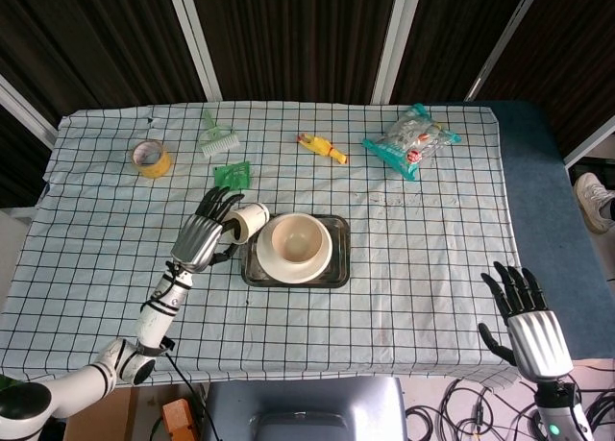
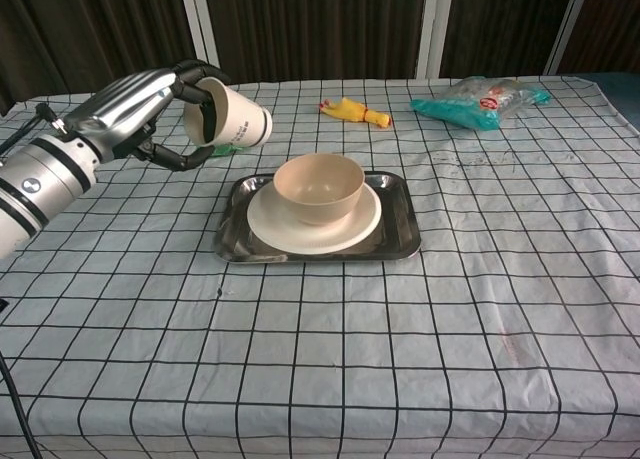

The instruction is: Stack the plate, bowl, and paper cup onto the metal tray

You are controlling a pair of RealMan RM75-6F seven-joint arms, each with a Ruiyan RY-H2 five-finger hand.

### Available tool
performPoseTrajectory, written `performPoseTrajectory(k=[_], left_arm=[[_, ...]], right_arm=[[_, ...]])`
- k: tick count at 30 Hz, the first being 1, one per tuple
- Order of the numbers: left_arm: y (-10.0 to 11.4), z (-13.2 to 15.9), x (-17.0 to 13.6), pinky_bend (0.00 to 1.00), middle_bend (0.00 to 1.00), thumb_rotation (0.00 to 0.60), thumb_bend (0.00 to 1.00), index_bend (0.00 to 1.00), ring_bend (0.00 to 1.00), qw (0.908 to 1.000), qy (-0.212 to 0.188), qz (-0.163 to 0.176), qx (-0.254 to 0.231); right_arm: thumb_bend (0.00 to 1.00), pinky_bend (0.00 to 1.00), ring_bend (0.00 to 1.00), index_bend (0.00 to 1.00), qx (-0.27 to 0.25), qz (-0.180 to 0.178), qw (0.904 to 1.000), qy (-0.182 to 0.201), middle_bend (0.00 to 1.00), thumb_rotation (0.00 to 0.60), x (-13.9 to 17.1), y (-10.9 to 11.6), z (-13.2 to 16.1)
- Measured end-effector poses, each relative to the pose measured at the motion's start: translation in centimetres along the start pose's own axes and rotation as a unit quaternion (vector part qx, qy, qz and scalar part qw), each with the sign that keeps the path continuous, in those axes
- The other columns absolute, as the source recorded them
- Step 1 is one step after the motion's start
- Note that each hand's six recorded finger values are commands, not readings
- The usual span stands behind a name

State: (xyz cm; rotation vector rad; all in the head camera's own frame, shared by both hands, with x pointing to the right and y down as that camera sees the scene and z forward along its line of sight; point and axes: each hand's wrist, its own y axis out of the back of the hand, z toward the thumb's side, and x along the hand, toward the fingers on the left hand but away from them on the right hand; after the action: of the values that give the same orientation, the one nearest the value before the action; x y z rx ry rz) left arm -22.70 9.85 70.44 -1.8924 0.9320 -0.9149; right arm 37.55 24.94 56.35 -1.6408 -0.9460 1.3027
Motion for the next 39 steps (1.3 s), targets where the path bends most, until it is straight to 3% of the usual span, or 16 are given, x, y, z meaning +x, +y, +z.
performPoseTrajectory(k=[5,11,19,39], left_arm=[[2.0,3.0,-0.6,0.04,0.11,0.600,0.43,0.59,0.00,0.9990,-0.031,-0.026,0.018],[3.6,4.3,-1.1,0.04,0.11,0.600,0.42,0.59,0.00,0.9947,-0.043,-0.065,0.067],[1.5,5.8,1.0,0.04,0.11,0.600,0.43,0.59,0.00,0.9925,-0.024,-0.114,0.036],[-1.3,7.1,3.9,0.04,0.11,0.600,0.42,0.56,0.00,0.9927,-0.022,-0.118,-0.005]], right_arm=[[0.26,0.00,0.00,0.09,-0.003,0.003,1.0000,0.004,0.00,0.600,0.1,0.0,0.1],[0.26,0.00,0.00,0.09,-0.003,0.007,0.9999,0.009,0.00,0.600,0.2,-0.1,0.2],[0.26,0.00,0.00,0.08,-0.008,0.011,0.9999,0.009,0.00,0.600,0.2,-0.1,0.1],[0.26,0.00,0.00,0.08,-0.017,0.014,0.9998,0.003,0.00,0.600,0.3,0.3,-0.3]])
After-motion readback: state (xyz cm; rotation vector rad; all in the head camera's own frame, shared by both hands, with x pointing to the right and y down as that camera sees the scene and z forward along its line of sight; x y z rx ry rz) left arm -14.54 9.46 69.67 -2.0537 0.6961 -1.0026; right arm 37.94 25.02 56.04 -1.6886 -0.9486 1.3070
